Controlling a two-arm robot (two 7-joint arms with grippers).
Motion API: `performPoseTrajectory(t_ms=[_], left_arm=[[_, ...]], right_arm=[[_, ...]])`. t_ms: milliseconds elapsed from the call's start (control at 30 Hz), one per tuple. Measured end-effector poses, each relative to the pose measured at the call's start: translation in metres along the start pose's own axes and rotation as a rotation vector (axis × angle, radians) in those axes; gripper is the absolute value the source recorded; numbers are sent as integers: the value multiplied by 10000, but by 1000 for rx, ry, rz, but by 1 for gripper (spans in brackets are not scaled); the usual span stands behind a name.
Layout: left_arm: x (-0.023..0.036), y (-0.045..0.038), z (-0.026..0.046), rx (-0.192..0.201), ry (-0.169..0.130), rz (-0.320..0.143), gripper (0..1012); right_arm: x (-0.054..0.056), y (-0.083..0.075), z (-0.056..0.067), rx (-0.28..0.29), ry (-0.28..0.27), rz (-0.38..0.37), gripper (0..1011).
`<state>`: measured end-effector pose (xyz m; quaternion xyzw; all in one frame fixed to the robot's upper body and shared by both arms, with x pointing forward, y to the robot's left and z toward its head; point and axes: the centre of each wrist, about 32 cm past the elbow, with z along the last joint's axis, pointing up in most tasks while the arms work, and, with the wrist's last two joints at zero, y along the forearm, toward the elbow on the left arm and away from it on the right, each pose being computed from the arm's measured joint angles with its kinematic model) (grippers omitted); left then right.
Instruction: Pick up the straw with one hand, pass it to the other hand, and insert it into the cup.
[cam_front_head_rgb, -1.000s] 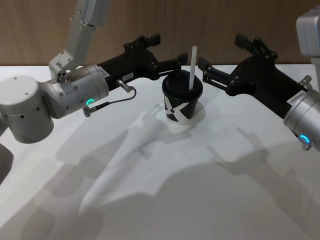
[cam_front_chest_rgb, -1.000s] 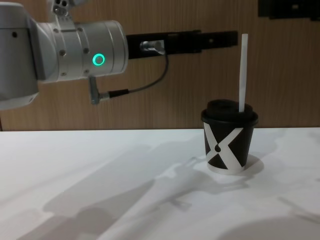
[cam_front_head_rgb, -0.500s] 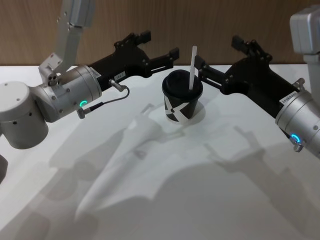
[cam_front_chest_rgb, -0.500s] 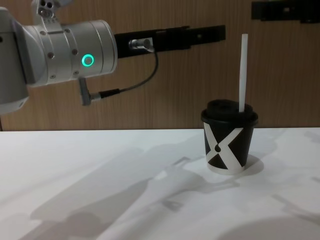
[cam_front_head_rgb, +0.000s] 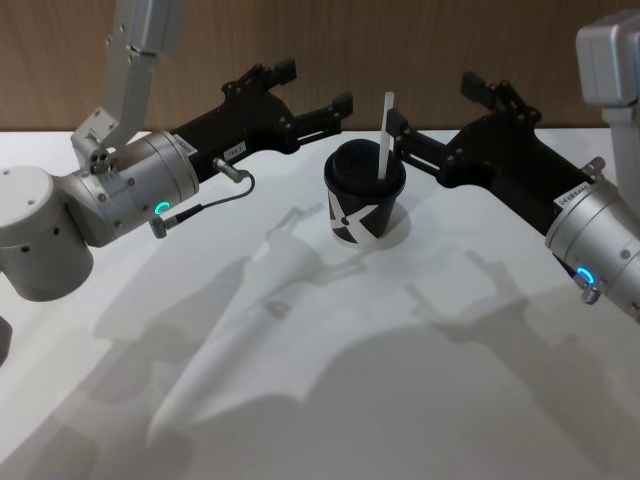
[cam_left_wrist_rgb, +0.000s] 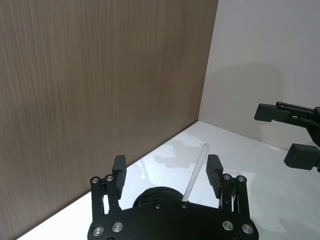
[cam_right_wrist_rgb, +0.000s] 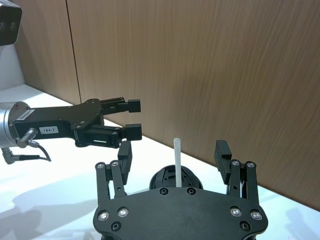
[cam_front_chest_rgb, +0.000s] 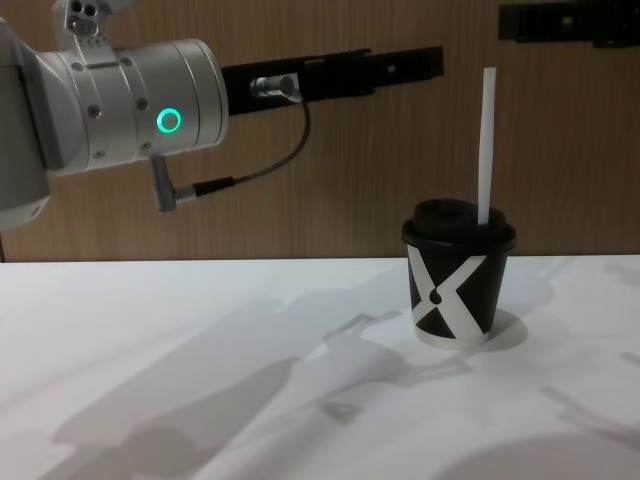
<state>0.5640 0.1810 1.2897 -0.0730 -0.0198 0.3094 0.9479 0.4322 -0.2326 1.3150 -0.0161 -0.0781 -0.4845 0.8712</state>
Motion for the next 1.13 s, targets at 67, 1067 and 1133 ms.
performPoseTrajectory(t_ms=[67, 1067, 1133], left_arm=[[1, 3, 0, -1, 0, 1, 1003], [0, 15, -4, -4, 1, 5, 1003], [0, 15, -4, -4, 1, 5, 1003]], right_arm=[[-2, 2, 0, 0, 1, -1, 1001], [-10, 10, -2, 0, 5, -4, 1001], [-10, 10, -2, 0, 5, -4, 1001]])
